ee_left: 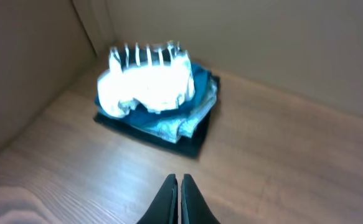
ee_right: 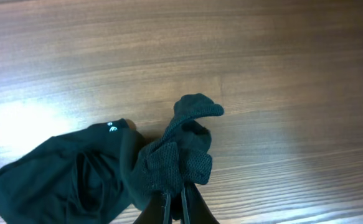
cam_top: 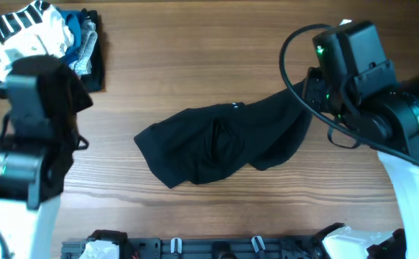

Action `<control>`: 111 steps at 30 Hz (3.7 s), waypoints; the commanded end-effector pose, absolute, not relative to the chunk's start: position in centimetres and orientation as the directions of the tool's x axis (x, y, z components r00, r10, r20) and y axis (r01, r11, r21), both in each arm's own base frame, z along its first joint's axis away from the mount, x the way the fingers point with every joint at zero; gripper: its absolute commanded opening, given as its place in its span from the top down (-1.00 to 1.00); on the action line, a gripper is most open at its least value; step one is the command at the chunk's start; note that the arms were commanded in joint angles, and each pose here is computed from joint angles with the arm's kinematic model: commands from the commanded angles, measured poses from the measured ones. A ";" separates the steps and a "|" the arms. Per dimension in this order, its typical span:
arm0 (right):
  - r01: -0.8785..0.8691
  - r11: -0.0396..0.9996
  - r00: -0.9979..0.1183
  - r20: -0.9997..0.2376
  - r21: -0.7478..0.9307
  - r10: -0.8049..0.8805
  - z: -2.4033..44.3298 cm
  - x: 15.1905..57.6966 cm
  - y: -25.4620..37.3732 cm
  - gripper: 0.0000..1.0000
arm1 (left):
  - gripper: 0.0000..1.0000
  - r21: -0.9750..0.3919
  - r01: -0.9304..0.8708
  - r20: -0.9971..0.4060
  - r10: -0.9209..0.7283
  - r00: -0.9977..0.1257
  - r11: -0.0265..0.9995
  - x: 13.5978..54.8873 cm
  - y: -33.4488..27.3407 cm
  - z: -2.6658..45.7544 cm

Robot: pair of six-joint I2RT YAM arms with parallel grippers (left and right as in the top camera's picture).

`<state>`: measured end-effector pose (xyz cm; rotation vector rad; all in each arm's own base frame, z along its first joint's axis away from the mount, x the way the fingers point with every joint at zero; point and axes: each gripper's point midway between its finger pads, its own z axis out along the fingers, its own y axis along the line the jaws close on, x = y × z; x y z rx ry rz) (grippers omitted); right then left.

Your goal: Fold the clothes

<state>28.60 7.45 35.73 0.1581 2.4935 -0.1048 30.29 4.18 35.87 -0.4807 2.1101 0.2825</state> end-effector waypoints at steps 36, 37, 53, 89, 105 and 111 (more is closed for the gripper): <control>0.115 0.992 -0.857 -0.511 -0.059 0.069 32.2 31.7 9.7 0.92 | 0.14 -0.146 0.200 -0.009 0.201 -0.980 0.969 28.0 -22.5 4.0; 0.110 0.992 -0.859 -0.508 -0.059 0.065 32.2 31.6 9.8 0.91 | 0.10 -0.144 0.199 -0.004 0.201 -0.980 0.969 27.8 -22.4 3.6; 0.085 0.994 -0.876 -0.481 -0.063 0.044 31.8 31.0 9.9 0.91 | 0.03 -0.129 0.180 0.032 0.185 -0.982 0.975 26.3 -21.2 1.1; 0.111 0.993 -0.740 -0.665 0.028 0.101 35.0 36.4 9.9 0.91 | 0.92 -0.111 -0.212 -0.901 -0.188 -0.392 0.971 35.0 -7.2 34.6; 0.119 0.992 -0.420 -0.908 -0.047 0.007 43.0 43.6 6.8 0.91 | 0.92 -0.075 -0.437 -0.973 -0.162 -0.165 0.897 38.8 3.0 39.8; 0.148 0.982 -0.417 -0.908 -0.116 -0.045 41.1 47.9 5.6 0.91 | 0.92 -0.056 -0.489 -0.980 -0.141 -0.139 0.871 42.7 6.5 38.7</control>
